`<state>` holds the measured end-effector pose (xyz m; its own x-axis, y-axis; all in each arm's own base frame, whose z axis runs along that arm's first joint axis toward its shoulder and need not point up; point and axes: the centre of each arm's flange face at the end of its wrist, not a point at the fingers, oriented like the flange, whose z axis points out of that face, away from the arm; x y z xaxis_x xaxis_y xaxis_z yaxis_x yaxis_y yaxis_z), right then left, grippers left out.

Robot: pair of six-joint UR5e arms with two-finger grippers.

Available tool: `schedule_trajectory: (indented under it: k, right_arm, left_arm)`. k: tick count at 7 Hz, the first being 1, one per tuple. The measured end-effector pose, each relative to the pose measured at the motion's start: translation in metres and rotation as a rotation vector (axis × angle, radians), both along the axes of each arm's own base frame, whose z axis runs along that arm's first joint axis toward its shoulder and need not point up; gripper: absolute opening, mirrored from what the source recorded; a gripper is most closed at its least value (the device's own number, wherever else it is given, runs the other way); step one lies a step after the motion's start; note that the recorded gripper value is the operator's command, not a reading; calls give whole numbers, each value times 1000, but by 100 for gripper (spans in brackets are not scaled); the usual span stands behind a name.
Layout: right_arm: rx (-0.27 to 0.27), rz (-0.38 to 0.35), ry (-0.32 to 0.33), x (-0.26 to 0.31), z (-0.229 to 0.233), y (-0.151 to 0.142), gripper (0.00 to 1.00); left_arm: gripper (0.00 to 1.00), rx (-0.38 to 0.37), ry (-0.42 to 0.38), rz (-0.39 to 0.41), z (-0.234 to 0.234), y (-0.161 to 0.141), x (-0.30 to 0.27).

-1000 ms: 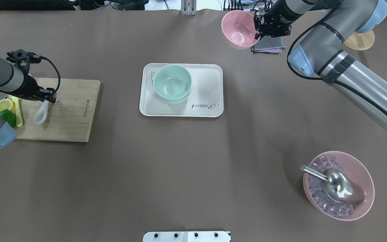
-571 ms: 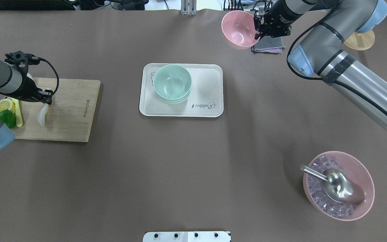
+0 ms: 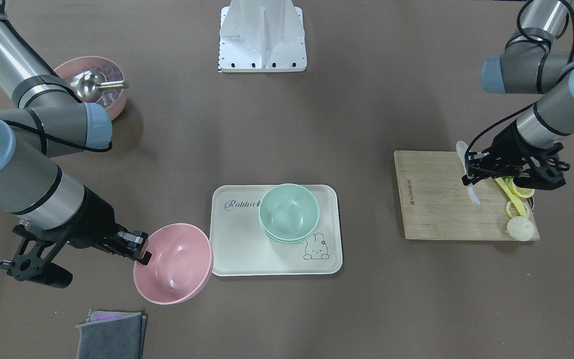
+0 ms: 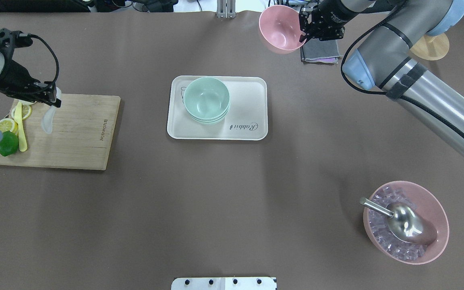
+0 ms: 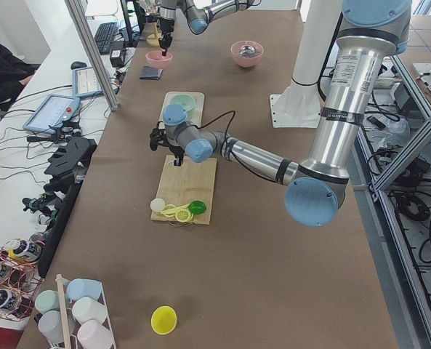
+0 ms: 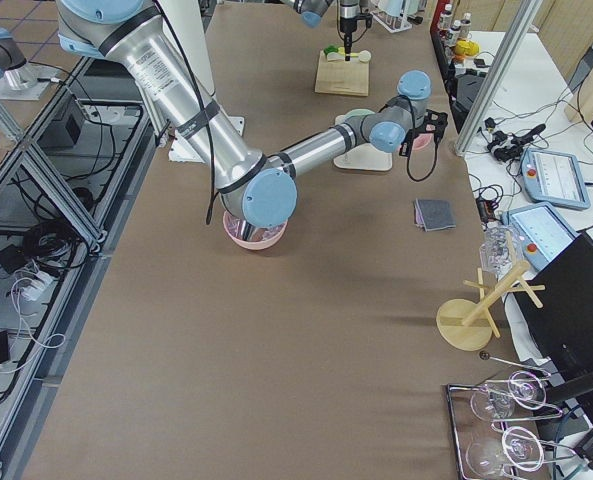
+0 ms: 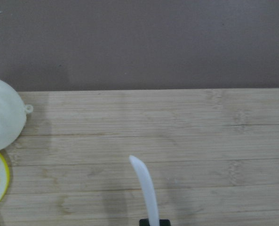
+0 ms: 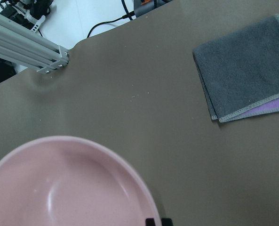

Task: Stack pink bowl on green and place spoon
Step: 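Carry the pink bowl over the green bowl while the left lifts the spoon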

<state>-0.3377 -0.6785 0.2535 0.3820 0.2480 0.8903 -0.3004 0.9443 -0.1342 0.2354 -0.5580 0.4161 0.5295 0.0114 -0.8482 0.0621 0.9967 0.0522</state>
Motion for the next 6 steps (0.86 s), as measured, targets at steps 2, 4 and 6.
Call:
schedule_trajectory:
  k: [2, 4, 6]
  right_arm:
    - [-10, -9, -40, -40, -37, 22, 0]
    - [42, -14, -74, -106, -55, 65, 0]
    - [79, -15, -105, -152, -61, 99, 0]
  left_arm:
    - [0, -100, 84, -64, -86, -29, 10]
    - [0, -131, 112, -82, -116, -36, 22]
    - [0, -118, 123, -79, -113, -43, 31]
